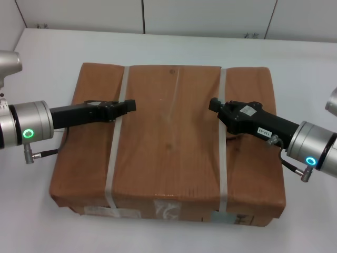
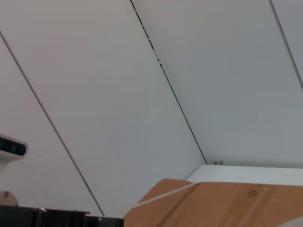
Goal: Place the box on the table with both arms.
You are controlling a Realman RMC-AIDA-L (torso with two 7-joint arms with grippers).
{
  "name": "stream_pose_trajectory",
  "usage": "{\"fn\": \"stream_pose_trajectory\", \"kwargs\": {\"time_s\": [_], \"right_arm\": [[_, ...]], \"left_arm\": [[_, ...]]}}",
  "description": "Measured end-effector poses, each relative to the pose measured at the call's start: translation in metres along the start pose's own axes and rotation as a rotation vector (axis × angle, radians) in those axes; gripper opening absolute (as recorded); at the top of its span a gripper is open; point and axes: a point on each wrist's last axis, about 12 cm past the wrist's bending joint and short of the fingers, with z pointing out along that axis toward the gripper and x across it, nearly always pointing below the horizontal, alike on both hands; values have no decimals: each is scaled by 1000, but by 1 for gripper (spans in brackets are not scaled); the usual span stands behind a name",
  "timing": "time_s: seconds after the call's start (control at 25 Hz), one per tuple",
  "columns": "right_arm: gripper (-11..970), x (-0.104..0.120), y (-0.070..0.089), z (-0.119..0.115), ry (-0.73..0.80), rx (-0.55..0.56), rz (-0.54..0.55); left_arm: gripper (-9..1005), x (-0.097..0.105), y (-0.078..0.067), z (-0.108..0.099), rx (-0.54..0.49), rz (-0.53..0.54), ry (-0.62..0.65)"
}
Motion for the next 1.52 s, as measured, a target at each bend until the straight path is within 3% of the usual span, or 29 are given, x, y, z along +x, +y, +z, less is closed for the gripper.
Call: {"fn": "stream_pose_trajectory", "kwargs": {"time_s": [0.96, 1.52], "right_arm": [[27, -3, -2, 0, -7, 7, -6], [67, -4, -8, 19, 87, 79, -30]], "left_arm": [[33, 1, 0, 0, -3, 2, 2], [31, 12, 9, 15, -132, 57, 54]]}}
